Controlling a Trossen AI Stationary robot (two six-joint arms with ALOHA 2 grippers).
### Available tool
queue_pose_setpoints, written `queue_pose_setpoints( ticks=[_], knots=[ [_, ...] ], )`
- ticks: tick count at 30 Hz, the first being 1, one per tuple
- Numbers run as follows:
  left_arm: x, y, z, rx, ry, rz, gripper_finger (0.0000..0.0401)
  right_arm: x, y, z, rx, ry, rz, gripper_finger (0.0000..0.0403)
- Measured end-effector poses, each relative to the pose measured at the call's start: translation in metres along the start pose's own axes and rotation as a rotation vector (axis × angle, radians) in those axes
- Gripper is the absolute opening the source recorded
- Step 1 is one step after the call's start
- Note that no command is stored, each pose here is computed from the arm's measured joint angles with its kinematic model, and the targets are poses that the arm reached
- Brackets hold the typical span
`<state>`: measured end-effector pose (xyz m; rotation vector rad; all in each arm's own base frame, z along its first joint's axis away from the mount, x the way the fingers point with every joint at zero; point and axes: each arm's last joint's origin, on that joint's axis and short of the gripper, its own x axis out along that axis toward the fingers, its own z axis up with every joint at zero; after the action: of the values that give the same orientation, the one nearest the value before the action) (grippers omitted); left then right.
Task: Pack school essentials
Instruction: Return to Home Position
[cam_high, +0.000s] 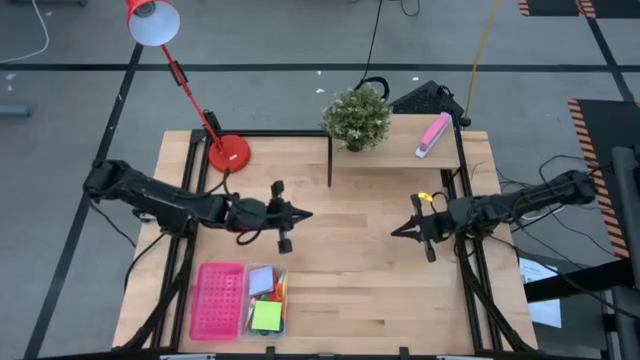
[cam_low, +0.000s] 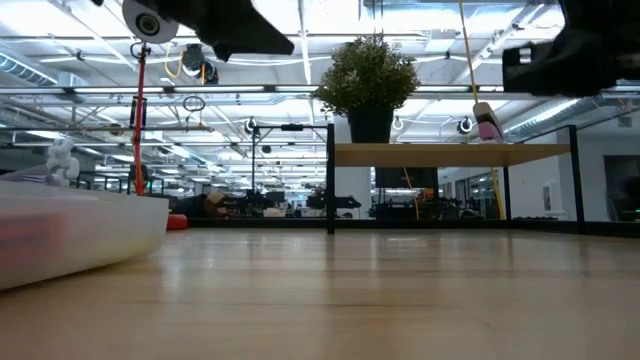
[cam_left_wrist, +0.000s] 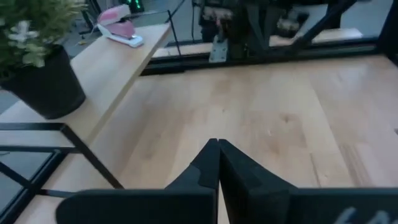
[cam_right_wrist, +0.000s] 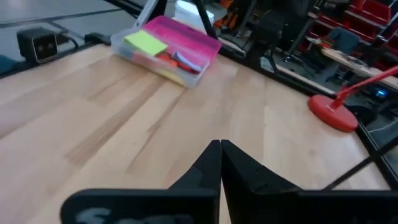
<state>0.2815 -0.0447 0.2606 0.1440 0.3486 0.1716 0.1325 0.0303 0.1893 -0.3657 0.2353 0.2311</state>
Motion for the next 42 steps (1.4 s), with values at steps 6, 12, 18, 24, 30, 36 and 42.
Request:
queue_pose_setpoints(
  ticks=[6, 12, 18, 24, 30, 36, 42],
  knots=[
    [-0.012, 0.006, -0.020, -0.030, -0.076, -0.070, 0.0009, 0.000, 0.005, -0.021, 0.036, -0.041, 0.016, 0.0000],
    [-0.026, 0.007, -0.046, -0.012, -0.140, -0.112, 0.0003, -0.001, 0.007, -0.028, 0.077, -0.052, 0.045, 0.0000],
    [-0.045, 0.015, -0.063, -0.022, -0.231, -0.113, 0.0013, -0.003, 0.006, -0.028, 0.079, -0.068, 0.040, 0.0000],
    [-0.063, 0.020, -0.074, -0.039, -0.305, -0.133, 0.0005, -0.006, 0.007, -0.028, 0.094, -0.067, 0.043, 0.0000],
    [-0.069, 0.022, -0.085, -0.059, -0.311, -0.138, 0.0008, -0.007, 0.008, -0.030, 0.101, -0.090, 0.062, 0.0000],
    [-0.070, 0.022, -0.085, -0.061, -0.316, -0.137, 0.0011, -0.008, 0.010, -0.034, 0.096, -0.135, 0.047, 0.0000],
    [-0.070, 0.022, -0.084, -0.064, -0.327, -0.137, 0.0014, -0.012, 0.008, -0.031, 0.075, -0.187, 0.028, 0.0000]
  ],
)
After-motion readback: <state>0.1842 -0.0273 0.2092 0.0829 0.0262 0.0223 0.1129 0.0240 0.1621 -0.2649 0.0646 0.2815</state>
